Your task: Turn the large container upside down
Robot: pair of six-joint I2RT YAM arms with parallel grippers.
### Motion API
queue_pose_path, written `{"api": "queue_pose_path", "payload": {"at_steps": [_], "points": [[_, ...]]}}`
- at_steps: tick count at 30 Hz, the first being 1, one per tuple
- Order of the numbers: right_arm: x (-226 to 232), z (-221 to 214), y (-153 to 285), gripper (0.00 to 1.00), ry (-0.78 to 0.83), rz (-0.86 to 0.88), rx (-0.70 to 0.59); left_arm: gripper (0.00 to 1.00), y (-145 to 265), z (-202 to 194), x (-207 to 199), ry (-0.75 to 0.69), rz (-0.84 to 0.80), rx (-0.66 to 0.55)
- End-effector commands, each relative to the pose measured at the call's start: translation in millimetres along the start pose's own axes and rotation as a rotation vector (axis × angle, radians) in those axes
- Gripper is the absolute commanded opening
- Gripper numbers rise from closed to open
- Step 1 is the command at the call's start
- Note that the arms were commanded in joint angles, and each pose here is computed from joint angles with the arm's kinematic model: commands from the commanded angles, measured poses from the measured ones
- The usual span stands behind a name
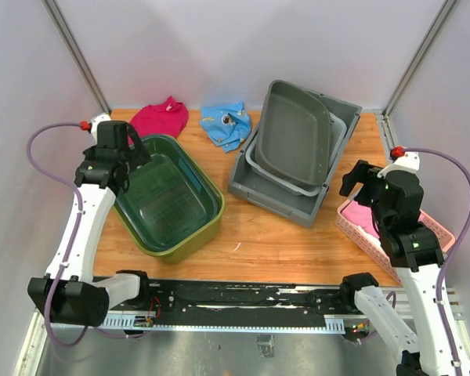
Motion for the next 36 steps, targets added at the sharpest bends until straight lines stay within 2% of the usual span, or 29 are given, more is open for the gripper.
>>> {"api": "queue_pose_path", "payload": {"at_steps": [1,3,7,11,17,24,32,36], "points": [[6.9,0.4,0.2,0.87,0.041,0.081,0.006,0.99,-12.2,17.0,23.3,0.002,0.024,0.02],[8.0,-0.1,1.8,0.87,0.051,0.102,0.021,0.99,-17.1,20.0,28.2,0.03,0.026,0.04],[6.2,-4.9,0.1,0.87,0.055,0.095,0.029,0.95,-16.2,9.0,14.6,0.054,-0.123,0.088],[6.1,-11.0,-7.4,0.87,0.056,0.092,0.04,0.96,-5.5,-19.2,-20.3,-0.028,-0.178,0.122],[13.1,-11.1,-17.3,0.88,0.055,0.122,0.077,0.97,2.2,-39.8,-60.8,-0.012,-0.327,0.16],[14.8,-10.5,-17.5,0.88,0.056,0.135,0.092,0.99,-18.4,-32.4,-101.6,0.154,-0.456,0.136],[6.3,-13.1,-6.7,0.88,0.081,0.104,0.08,0.99,-59.6,-29.1,-146.4,-0.013,-0.636,0.177],[4.4,-15.8,-4.8,0.88,0.079,0.091,0.097,0.99,-64.3,-24.4,-165.9,-0.08,-0.829,0.158]]}}
Point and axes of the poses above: each gripper's point midway between its finger pads, its own y axis back along the fingers, its own x axis along the line the jaws close on, z = x × y, the point moved 10 cm from there along y, back along the fingers, and after that the axes turned 5 degrees about -y, right-handed, at the moved point
